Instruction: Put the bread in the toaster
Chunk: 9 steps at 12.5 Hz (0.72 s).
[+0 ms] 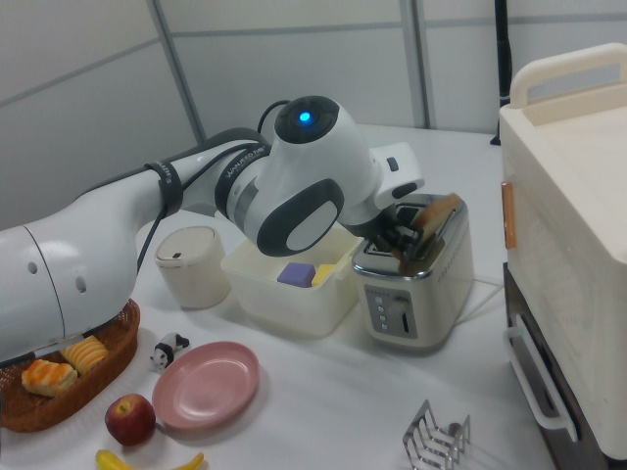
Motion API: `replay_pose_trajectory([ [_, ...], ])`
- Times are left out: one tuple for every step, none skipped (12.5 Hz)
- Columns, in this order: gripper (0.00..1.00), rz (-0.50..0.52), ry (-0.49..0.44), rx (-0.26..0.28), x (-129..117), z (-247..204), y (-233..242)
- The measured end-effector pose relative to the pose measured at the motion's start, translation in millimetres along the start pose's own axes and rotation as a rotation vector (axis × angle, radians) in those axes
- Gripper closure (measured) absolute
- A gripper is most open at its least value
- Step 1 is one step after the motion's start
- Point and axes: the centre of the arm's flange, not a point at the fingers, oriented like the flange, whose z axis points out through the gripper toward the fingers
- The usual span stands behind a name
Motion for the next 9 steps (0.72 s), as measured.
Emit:
replay_pose_trajectory([
  [0.52,0.000,0.001,0.000,0.3,-0.8,-0.2],
  [0.50,-0.001,0.003,0.000,0.8,-2.5,-0.6],
  [0.50,-0.002,0.006,0.000,1.4,-4.6,-1.4],
  [0.49,-0.003,0.003,0.002,1.4,-6.3,-2.5],
  [0.49,-0.005,-0.005,0.005,0.9,-7.3,-3.7],
  [0.48,-0.006,-0.011,0.008,0.5,-8.4,-4.9],
  [0.48,-0.008,-0.013,0.010,0.8,-10.4,-6.4],
  [0.48,-0.008,-0.012,0.010,1.1,-11.6,-6.9],
  [0.48,-0.008,-0.011,0.010,1.2,-12.3,-7.1],
])
